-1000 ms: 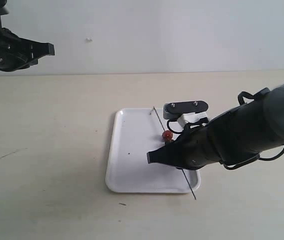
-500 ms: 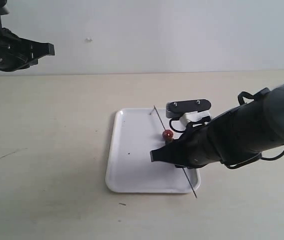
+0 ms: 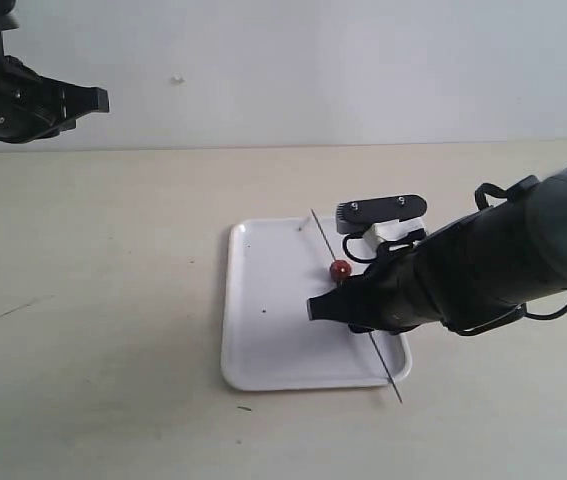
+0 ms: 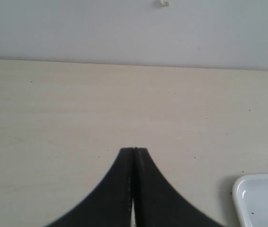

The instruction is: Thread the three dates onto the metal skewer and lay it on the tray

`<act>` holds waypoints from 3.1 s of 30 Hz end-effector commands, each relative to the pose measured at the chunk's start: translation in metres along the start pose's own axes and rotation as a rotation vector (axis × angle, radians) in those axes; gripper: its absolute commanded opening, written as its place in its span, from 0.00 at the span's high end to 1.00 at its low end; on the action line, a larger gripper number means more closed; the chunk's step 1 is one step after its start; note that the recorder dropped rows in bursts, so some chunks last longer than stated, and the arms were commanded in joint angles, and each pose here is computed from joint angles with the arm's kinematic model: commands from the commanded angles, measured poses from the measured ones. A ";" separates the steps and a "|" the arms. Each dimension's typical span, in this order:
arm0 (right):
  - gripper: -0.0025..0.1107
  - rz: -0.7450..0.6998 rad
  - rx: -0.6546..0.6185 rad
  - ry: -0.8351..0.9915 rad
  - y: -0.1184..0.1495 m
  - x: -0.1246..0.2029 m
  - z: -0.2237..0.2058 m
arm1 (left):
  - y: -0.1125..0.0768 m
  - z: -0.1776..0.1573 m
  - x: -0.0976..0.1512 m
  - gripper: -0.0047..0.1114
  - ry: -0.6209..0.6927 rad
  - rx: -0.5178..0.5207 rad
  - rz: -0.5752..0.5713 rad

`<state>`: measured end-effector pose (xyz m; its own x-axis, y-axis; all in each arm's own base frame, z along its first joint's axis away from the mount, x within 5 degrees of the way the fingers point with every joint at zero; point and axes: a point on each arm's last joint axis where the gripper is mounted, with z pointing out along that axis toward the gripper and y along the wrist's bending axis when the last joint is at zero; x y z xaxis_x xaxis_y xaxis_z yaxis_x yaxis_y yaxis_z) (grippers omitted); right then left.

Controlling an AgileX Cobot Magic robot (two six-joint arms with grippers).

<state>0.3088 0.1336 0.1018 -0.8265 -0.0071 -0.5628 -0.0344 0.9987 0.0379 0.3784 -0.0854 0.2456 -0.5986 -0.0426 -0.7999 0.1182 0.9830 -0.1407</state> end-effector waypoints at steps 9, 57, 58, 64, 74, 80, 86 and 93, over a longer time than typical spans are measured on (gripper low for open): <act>0.57 -0.025 0.012 0.013 0.000 0.000 0.000 | 0.001 -0.003 -0.002 0.96 -0.011 0.000 0.008; 0.98 -0.082 -0.249 -0.905 -0.096 0.101 -0.257 | 0.019 -0.250 0.167 0.96 -0.591 0.237 -0.014; 0.98 -0.081 -0.265 -0.944 -0.097 0.105 -0.262 | 0.020 -0.251 0.171 0.96 -0.605 0.240 -0.014; 0.98 -0.081 -0.300 -1.077 -0.104 0.119 -0.275 | 0.024 -0.263 0.184 0.96 -0.703 0.262 -0.019; 0.98 -0.197 -0.336 -1.053 -0.098 0.134 -0.260 | 0.030 -0.264 0.205 0.96 -0.716 0.258 0.003; 0.98 -0.146 -0.302 -1.052 -0.102 0.133 -0.258 | 0.031 -0.256 0.215 0.96 -0.583 0.243 -0.029; 0.98 -0.139 -0.304 -1.051 -0.102 0.133 -0.258 | 0.033 -0.251 0.224 0.96 -0.466 0.215 -0.016; 0.98 -0.139 -0.304 -1.051 -0.102 0.133 -0.258 | 0.033 -0.250 0.225 0.96 -0.449 0.211 -0.015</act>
<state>0.0575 0.0176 0.2376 0.0795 0.0751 -0.9940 -0.3483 0.9364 0.0429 0.0499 -0.0180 0.2080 -0.2035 -0.1700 -0.9642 0.2971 0.9277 -0.2263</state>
